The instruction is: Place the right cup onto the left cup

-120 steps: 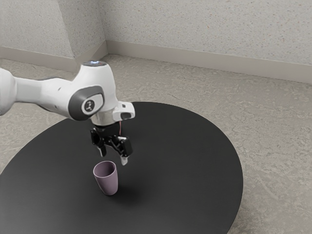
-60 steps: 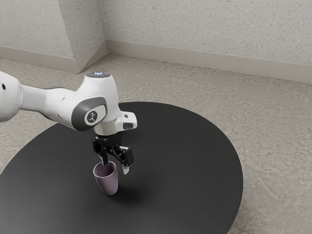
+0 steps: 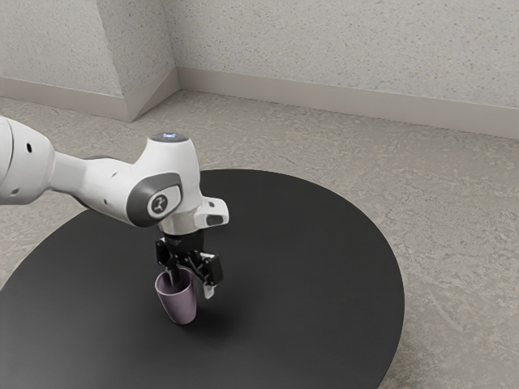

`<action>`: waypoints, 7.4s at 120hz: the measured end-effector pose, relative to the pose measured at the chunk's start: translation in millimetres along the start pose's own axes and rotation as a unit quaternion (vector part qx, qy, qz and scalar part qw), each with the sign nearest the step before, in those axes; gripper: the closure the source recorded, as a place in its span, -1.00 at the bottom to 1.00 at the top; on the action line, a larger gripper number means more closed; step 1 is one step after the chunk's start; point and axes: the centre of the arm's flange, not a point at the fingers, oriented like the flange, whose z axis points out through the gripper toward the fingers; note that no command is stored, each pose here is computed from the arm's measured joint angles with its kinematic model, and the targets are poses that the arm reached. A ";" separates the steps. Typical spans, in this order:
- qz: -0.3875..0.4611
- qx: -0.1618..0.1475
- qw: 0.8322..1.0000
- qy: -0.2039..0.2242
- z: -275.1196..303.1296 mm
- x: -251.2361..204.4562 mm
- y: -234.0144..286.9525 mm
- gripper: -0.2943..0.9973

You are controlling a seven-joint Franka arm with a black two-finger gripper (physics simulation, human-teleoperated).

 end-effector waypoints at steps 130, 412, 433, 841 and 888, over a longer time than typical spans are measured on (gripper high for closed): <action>0.016 -0.001 1.000 0.009 -3.5 8.2 10.7 0.42; -0.070 0.048 0.996 0.013 -182.5 55.6 -166.8 0.67; -0.064 0.054 0.996 0.010 -179.7 79.2 -171.1 0.67; 0.072 0.048 0.996 0.034 -144.0 209.4 -171.3 0.67; 0.074 0.044 0.996 0.030 -134.4 212.3 -169.5 0.29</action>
